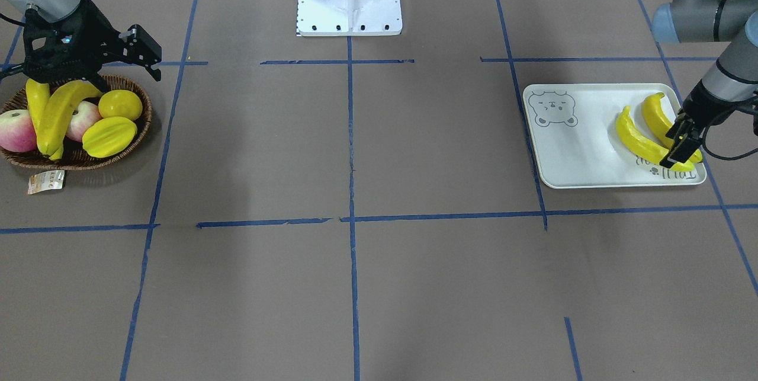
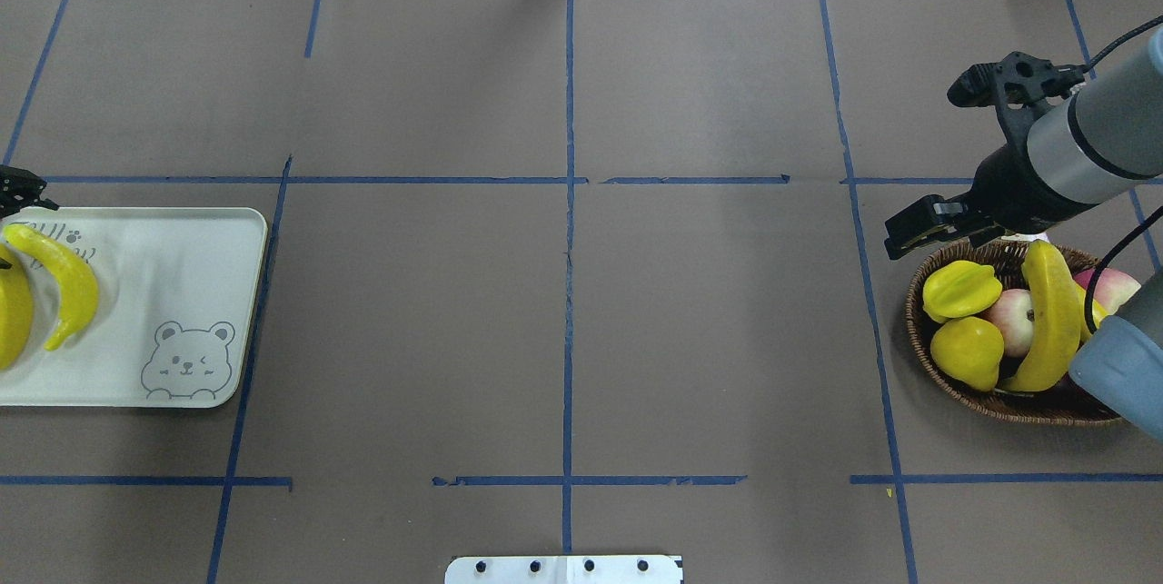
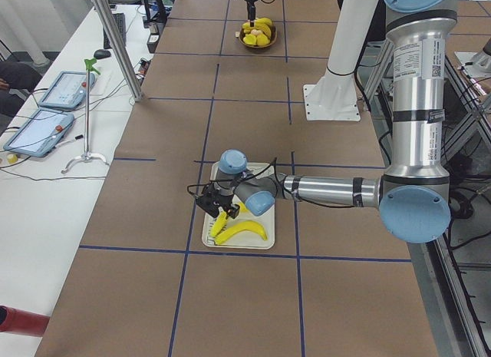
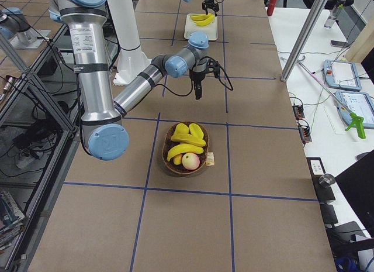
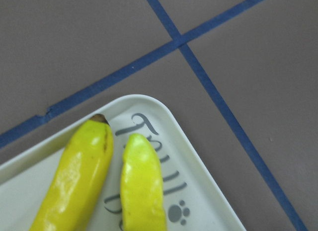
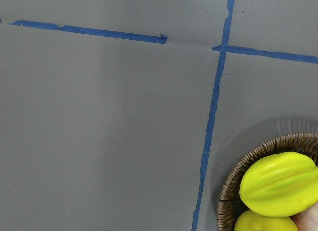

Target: Transfer all bananas from basket to plate

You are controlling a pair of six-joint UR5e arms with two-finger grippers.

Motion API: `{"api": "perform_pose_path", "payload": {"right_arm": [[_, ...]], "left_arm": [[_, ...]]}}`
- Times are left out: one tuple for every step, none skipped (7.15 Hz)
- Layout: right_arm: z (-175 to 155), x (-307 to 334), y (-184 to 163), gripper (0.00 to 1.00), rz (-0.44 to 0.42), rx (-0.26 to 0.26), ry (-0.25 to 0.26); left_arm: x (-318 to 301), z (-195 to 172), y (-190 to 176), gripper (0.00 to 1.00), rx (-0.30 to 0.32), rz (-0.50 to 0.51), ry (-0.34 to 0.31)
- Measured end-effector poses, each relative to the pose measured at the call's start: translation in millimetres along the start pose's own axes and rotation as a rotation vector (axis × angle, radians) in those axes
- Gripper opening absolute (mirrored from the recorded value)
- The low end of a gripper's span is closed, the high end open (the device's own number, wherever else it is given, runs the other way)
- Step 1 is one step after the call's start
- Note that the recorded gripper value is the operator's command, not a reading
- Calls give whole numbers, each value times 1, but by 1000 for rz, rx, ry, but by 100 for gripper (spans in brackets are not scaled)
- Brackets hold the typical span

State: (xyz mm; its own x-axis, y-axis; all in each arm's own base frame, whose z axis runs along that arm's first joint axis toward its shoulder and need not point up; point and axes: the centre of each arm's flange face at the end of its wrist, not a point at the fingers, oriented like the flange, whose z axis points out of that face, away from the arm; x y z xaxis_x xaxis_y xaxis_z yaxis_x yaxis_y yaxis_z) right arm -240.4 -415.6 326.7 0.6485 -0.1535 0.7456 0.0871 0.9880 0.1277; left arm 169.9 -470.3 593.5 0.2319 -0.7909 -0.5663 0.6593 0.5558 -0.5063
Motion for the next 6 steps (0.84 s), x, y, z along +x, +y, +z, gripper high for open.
{"api": "perform_pose_path", "payload": {"right_arm": [[1,1,0,100,2,0,4],[2,3,0,100,4,1,9],[3,5,0,100,8,5,19],[5,10,1,100,15,15,38],[8,18,3,100,22,30,66],[9,25,6,100,27,42,92]], "left_arm": [[21,-22,23,100,-26,35,40],[39,-38,55,100,-57,97,69],[52,-53,91,100,-93,186,89],[61,-66,124,100,-124,271,93],[66,-75,159,100,-156,351,68],[71,-82,194,100,-187,423,34]]}}
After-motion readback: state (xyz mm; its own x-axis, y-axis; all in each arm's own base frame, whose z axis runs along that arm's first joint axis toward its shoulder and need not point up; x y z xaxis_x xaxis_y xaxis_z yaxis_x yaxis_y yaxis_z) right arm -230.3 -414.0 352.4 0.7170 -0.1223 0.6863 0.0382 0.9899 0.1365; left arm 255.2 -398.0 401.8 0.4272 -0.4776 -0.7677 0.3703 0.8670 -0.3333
